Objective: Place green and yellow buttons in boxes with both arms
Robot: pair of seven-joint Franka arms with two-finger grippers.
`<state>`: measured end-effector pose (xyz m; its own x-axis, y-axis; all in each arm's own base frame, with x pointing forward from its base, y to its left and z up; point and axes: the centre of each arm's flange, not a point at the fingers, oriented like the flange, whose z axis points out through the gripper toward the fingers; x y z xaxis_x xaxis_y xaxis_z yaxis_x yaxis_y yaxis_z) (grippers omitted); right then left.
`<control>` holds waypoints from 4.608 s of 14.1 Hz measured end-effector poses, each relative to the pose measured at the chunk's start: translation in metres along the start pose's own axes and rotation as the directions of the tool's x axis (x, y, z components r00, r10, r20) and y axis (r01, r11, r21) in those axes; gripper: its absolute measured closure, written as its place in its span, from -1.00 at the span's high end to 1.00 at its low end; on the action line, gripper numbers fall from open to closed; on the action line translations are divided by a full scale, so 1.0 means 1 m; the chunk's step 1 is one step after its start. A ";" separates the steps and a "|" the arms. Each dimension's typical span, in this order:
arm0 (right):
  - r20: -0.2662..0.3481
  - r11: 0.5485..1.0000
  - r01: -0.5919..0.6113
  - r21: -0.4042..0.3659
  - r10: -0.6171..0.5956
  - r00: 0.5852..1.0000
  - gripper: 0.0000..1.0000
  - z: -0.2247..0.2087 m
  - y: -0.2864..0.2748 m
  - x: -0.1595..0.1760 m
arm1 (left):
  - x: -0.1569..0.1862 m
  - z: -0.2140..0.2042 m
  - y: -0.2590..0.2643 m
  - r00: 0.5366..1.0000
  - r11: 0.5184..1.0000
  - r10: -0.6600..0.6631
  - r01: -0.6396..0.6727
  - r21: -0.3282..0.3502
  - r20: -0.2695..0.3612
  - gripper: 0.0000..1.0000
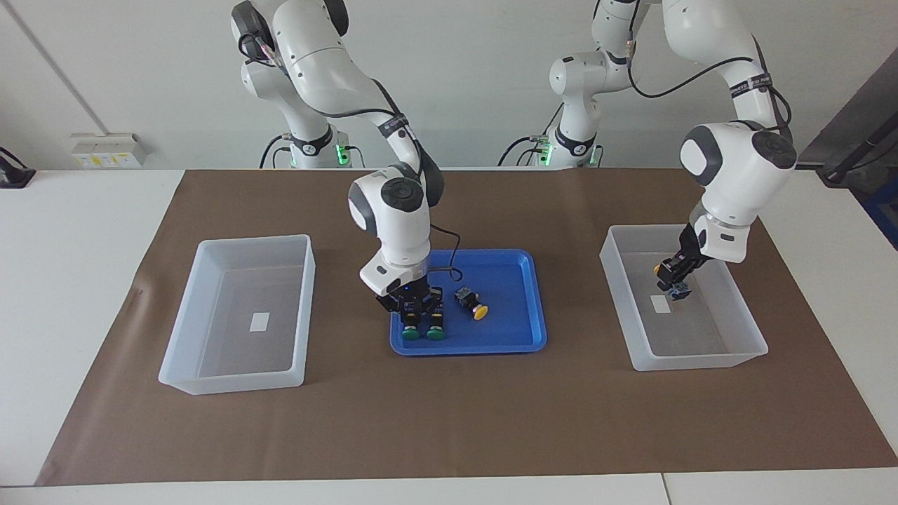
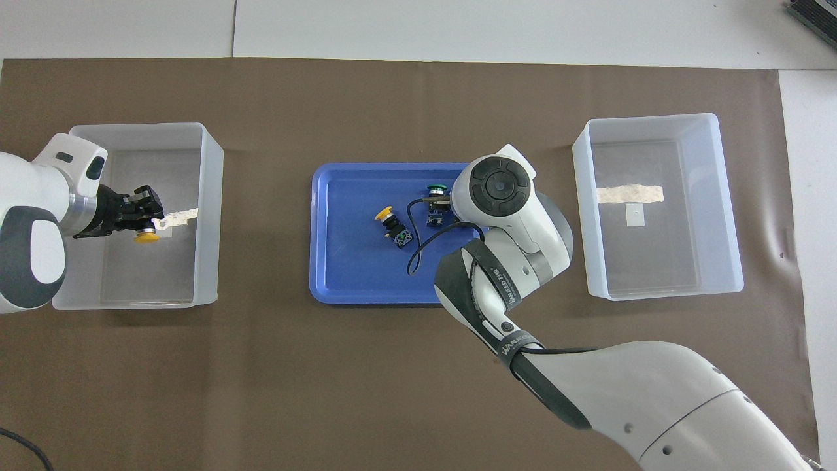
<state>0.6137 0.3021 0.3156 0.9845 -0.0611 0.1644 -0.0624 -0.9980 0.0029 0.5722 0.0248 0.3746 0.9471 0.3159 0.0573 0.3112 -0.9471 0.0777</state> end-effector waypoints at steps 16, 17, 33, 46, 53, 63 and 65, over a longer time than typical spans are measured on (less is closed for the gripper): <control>-0.119 0.997 0.051 -0.065 -0.058 0.991 -0.36 -0.097 0.241 0.086 | 0.000 -0.015 0.001 0.997 0.997 0.076 -0.076 -0.001 0.003 1.00; -0.127 0.996 0.065 -0.068 -0.074 0.989 -0.36 -0.089 0.253 0.087 | 0.006 -0.034 0.008 0.997 0.997 0.074 -0.074 -0.003 0.008 1.00; -0.123 0.998 -0.013 -0.068 0.004 0.992 -0.21 0.021 0.351 0.093 | -0.134 -0.003 0.334 0.948 0.947 -0.318 0.317 -0.057 -0.015 1.00; -0.125 0.992 0.110 -0.064 -0.117 0.985 1.00 -0.103 0.236 0.084 | -0.169 0.061 0.392 0.935 0.935 -0.355 0.355 -0.008 -0.006 1.00; -0.120 1.000 0.010 0.005 -0.009 0.993 1.00 -0.090 0.110 0.049 | -0.176 0.072 0.392 0.936 0.936 -0.351 0.351 0.000 -0.003 0.89; -0.133 0.999 -0.025 0.048 0.032 0.991 1.00 -0.064 0.065 0.035 | -0.187 0.082 0.391 0.941 0.941 -0.338 0.338 0.016 0.001 0.27; -0.132 0.998 -0.041 0.052 0.047 0.990 1.00 -0.064 0.064 0.035 | -0.191 0.086 0.390 0.943 0.943 -0.333 0.333 0.023 0.001 0.17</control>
<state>0.6336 0.2367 0.3848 0.9503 -0.1061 0.2928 -0.0940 -0.9941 -0.0550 0.5199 -0.4100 0.3088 0.7897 0.6129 0.0270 0.6102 -0.7892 0.0697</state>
